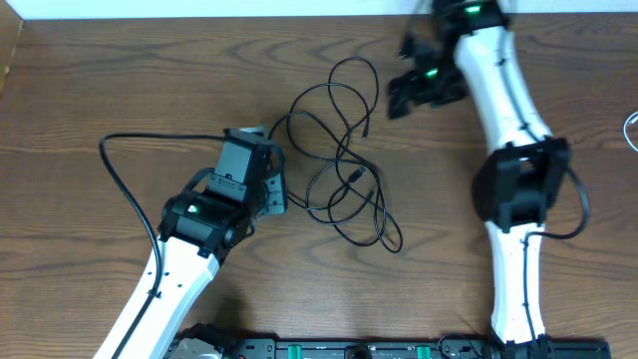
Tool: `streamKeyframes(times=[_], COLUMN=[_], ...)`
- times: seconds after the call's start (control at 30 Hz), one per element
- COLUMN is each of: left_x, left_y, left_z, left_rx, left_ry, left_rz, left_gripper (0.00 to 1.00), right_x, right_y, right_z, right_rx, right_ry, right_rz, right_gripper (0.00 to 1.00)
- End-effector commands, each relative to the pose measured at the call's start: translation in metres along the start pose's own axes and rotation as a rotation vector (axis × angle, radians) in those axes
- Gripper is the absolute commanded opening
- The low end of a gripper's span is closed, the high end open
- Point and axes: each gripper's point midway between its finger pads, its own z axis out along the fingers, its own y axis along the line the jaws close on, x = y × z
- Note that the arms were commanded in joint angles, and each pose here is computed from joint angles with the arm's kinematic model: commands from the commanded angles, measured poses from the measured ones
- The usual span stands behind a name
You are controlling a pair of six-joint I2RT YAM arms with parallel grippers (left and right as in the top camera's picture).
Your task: Untangle cables
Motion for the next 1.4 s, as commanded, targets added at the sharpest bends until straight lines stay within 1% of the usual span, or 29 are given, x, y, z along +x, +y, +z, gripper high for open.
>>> streamKeyframes(times=[0.0, 0.1, 0.23, 0.37, 0.47, 0.53, 0.6, 0.7, 0.77, 0.83, 0.93, 1.1, 1.2, 1.27, 1.3, 1.33, 1.37], left_x=[0.005, 0.006, 0.001, -0.001, 0.004, 0.008, 0.013, 0.017, 0.018, 0.018, 0.018, 0.018, 0.018, 0.018, 0.018, 0.018, 0.018], left_y=[0.005, 0.008, 0.022, 0.035, 0.042, 0.044, 0.045, 0.046, 0.046, 0.046, 0.046, 0.046, 0.046, 0.046, 0.046, 0.045, 0.046], left_z=[-0.001, -0.001, 0.008, 0.029, 0.048, 0.06, 0.071, 0.081, 0.084, 0.084, 0.084, 0.083, 0.083, 0.083, 0.083, 0.083, 0.083], left_rx=[-0.017, -0.028, -0.08, -0.12, -0.148, -0.16, -0.167, -0.175, -0.176, -0.176, -0.175, -0.173, -0.172, -0.172, -0.172, -0.172, -0.172], left_ry=[0.023, 0.029, 0.034, 0.076, 0.131, 0.166, 0.2, 0.231, 0.238, 0.234, 0.235, 0.237, 0.237, 0.237, 0.237, 0.237, 0.236], left_rz=[-0.041, 0.019, 0.002, -0.008, -0.014, 0.013, 0.042, 0.064, 0.065, 0.065, 0.067, 0.068, 0.068, 0.068, 0.068, 0.068, 0.067], left_gripper=[0.56, 0.57, 0.57, 0.57, 0.57, 0.56, 0.53, 0.52, 0.52, 0.52, 0.52, 0.52, 0.52, 0.52, 0.52, 0.52, 0.52], right_x=[0.004, 0.018, 0.038, 0.043, 0.046, 0.047, 0.05, 0.056, 0.062, 0.067, 0.073, 0.079, 0.083, 0.086, 0.086, 0.087, 0.086], right_y=[0.026, 0.055, 0.078, 0.098, 0.109, 0.114, 0.118, 0.123, 0.123, 0.121, 0.116, 0.111, 0.102, 0.099, 0.098, 0.098, 0.098], right_z=[-0.015, -0.009, -0.005, 0.002, 0.006, 0.008, 0.01, 0.016, 0.023, 0.028, 0.038, 0.054, 0.059, 0.061, 0.062, 0.063, 0.063], right_rx=[0.083, 0.078, 0.072, 0.078, 0.08, 0.082, 0.083, 0.088, 0.095, 0.1, 0.118, 0.129, 0.175, 0.192, 0.192, 0.193, 0.192], right_ry=[0.008, 0.076, 0.161, 0.182, 0.193, 0.197, 0.208, 0.232, 0.259, 0.284, 0.31, 0.333, 0.346, 0.356, 0.359, 0.36, 0.359], right_rz=[-0.102, -0.154, -0.189, -0.165, -0.16, -0.153, -0.15, -0.126, -0.093, -0.064, -0.008, 0.035, 0.056, 0.062, 0.063, 0.063, 0.063], right_gripper=[0.99, 0.99, 0.99, 0.99, 0.99, 0.95, 0.93, 0.88, 0.84, 0.84, 0.8, 0.75, 0.73, 0.69, 0.65, 0.59, 0.48])
